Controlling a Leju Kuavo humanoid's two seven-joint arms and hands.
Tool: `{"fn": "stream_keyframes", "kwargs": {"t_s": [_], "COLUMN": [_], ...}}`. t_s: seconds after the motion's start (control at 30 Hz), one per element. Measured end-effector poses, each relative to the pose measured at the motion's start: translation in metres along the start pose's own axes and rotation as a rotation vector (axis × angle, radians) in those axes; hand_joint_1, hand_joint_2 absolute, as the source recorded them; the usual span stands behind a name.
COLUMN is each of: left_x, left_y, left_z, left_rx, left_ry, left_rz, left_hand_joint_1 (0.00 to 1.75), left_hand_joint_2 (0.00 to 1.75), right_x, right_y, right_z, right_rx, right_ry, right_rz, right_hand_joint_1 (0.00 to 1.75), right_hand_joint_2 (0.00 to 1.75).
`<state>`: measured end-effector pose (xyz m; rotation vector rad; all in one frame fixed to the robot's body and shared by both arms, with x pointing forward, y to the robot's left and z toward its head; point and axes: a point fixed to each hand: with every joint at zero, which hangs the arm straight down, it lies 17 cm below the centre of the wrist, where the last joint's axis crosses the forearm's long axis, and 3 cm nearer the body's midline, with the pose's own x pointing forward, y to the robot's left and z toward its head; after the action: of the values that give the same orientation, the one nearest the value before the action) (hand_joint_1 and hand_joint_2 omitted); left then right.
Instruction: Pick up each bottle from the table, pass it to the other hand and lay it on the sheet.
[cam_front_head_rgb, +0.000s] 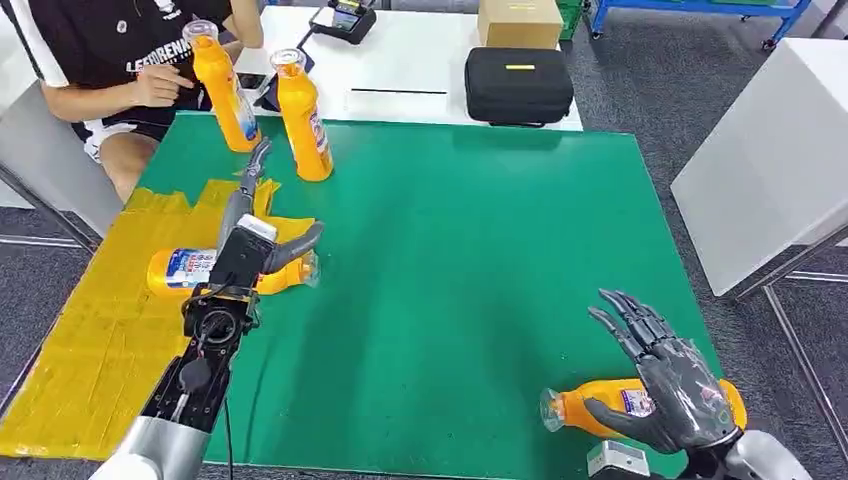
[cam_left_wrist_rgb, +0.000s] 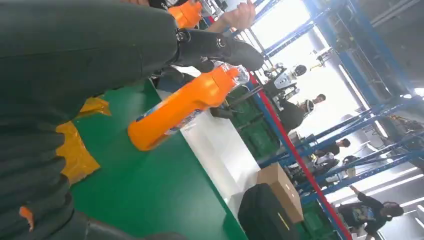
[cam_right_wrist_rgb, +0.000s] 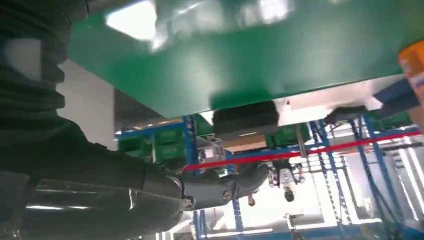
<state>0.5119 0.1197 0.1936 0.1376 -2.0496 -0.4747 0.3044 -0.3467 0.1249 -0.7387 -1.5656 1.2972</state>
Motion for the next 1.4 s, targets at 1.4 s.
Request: {"fn": "stream_keyframes", "kwargs": {"t_s": [1.4], "left_x": [-0.020], "left_y": [-0.039], "left_z": [0.017], "left_rx": [-0.054], "left_ry": [0.088], "left_rz": [0.083], "left_hand_joint_1": [0.00], "left_hand_joint_2": [1.75], "right_x": [-0.191], "right_y": [0.141], "right_z": [0.113], "right_rx": [0.298], "right_ry": [0.660], "right_rz": [-0.063], "right_hand_joint_1": [0.00], "right_hand_joint_2": [1.75]}}
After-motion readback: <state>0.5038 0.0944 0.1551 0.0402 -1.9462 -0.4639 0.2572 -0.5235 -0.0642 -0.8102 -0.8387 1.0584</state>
